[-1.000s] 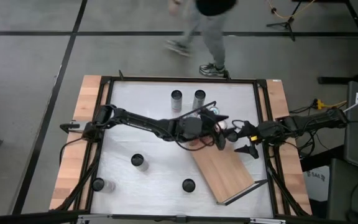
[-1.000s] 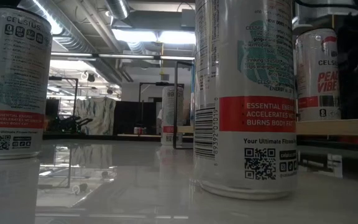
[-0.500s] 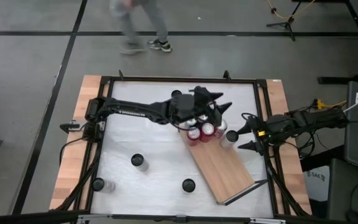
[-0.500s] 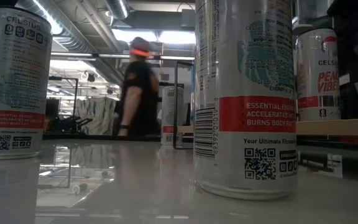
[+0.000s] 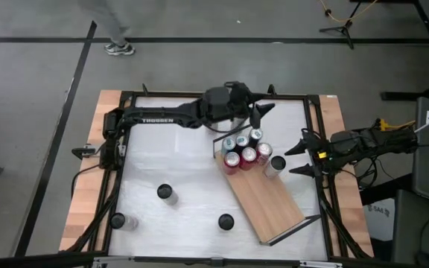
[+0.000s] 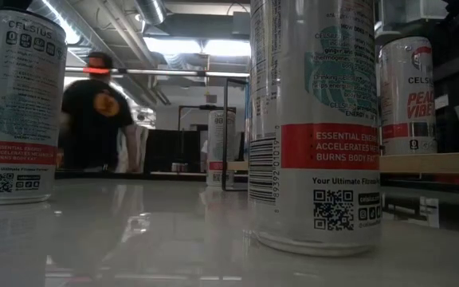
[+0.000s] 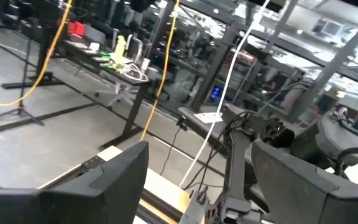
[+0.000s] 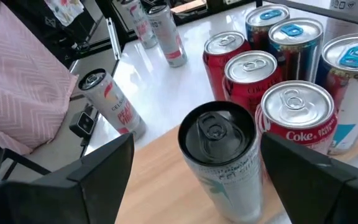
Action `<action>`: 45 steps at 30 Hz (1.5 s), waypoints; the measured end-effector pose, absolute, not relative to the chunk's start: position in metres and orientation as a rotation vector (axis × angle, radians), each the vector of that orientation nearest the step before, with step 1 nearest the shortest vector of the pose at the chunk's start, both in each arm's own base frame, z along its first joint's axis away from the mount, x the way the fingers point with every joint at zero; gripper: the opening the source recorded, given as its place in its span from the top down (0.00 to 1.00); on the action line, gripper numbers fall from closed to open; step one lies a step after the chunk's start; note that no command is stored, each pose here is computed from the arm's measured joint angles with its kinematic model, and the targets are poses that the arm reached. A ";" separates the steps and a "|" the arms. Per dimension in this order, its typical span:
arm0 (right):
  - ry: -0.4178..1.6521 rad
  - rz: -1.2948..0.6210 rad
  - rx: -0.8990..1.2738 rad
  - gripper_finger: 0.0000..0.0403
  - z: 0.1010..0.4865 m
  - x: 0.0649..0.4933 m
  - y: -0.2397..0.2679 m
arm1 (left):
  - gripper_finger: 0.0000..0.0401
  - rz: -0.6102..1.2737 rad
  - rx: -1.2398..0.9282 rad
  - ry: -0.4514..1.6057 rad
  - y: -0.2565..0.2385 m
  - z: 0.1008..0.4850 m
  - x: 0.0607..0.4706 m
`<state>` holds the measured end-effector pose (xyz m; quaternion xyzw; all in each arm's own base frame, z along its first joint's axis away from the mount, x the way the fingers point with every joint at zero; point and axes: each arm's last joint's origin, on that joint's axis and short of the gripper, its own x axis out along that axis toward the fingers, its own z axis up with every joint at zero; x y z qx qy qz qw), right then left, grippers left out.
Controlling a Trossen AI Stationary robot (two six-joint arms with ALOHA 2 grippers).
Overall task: Place canned beverage on shelf
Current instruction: Put the white pink soda can on the shelf aligned with the other white pink soda can
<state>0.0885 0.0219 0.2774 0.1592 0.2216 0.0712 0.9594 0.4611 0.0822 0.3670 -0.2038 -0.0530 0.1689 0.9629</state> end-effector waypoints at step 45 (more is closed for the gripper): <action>-0.002 -0.247 0.376 0.15 0.312 0.116 0.015 | 0.31 0.225 -0.048 0.708 0.165 0.375 0.399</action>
